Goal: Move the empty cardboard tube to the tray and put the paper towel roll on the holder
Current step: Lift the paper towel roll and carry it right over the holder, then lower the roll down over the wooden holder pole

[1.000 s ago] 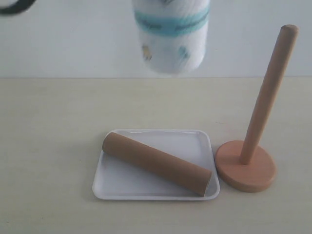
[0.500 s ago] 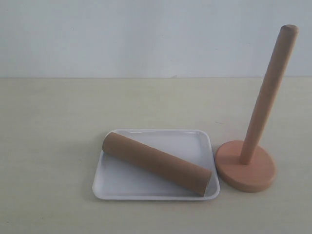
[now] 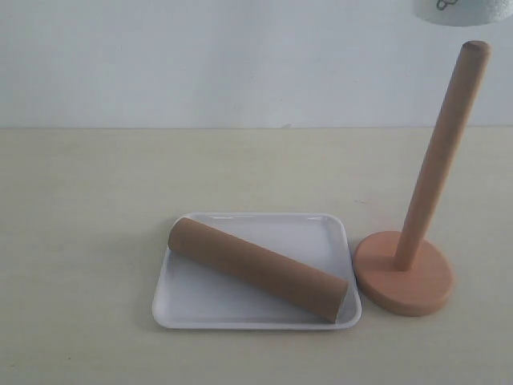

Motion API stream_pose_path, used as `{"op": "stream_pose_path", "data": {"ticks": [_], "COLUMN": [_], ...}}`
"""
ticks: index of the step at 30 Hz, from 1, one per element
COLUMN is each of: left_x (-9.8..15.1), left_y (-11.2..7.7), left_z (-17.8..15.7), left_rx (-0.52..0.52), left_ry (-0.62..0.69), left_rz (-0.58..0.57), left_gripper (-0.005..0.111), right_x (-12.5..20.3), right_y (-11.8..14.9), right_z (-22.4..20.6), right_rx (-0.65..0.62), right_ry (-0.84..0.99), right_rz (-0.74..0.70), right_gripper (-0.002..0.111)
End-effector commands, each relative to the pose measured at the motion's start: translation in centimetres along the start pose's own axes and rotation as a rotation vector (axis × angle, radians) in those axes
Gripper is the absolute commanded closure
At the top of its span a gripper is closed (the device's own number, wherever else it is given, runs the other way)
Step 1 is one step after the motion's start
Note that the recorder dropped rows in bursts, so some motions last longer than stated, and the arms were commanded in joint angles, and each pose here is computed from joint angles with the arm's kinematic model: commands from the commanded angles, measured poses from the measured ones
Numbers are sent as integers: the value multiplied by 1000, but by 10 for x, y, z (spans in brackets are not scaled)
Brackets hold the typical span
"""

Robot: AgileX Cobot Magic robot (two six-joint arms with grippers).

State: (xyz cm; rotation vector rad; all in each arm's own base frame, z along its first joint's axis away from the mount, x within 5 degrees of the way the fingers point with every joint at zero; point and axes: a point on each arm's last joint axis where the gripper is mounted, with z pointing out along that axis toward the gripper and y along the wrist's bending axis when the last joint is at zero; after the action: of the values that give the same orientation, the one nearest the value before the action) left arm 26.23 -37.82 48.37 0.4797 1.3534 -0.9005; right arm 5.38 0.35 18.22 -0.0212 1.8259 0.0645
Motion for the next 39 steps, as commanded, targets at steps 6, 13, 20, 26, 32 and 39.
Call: {"op": "stream_pose_path", "data": {"ticks": [6, 13, 20, 26, 32, 39], "left_x": [7, 17, 26, 42, 66, 93], "left_y": [-7, -8, -6, -5, -8, -2], "left_z": [4, 7, 10, 17, 29, 38], "left_rx": [24, 3, -17, -4, 57, 42], "left_ry": [9, 45, 73, 90, 91, 140], "left_rz": [-38, 22, 25, 28, 53, 71], "left_gripper": [103, 103, 103, 103, 103, 103], "right_x": [-1, -1, -1, -1, -1, -1], "right_y": [0, 0, 0, 0, 0, 0], "right_z": [0, 0, 0, 0, 0, 0], "right_rx": [5, 4, 4, 4, 4, 4], "right_ry": [-8, -8, -8, -8, -8, -8], "right_rz": [2, 7, 7, 7, 7, 7], "right_gripper": [108, 108, 108, 108, 108, 108]}}
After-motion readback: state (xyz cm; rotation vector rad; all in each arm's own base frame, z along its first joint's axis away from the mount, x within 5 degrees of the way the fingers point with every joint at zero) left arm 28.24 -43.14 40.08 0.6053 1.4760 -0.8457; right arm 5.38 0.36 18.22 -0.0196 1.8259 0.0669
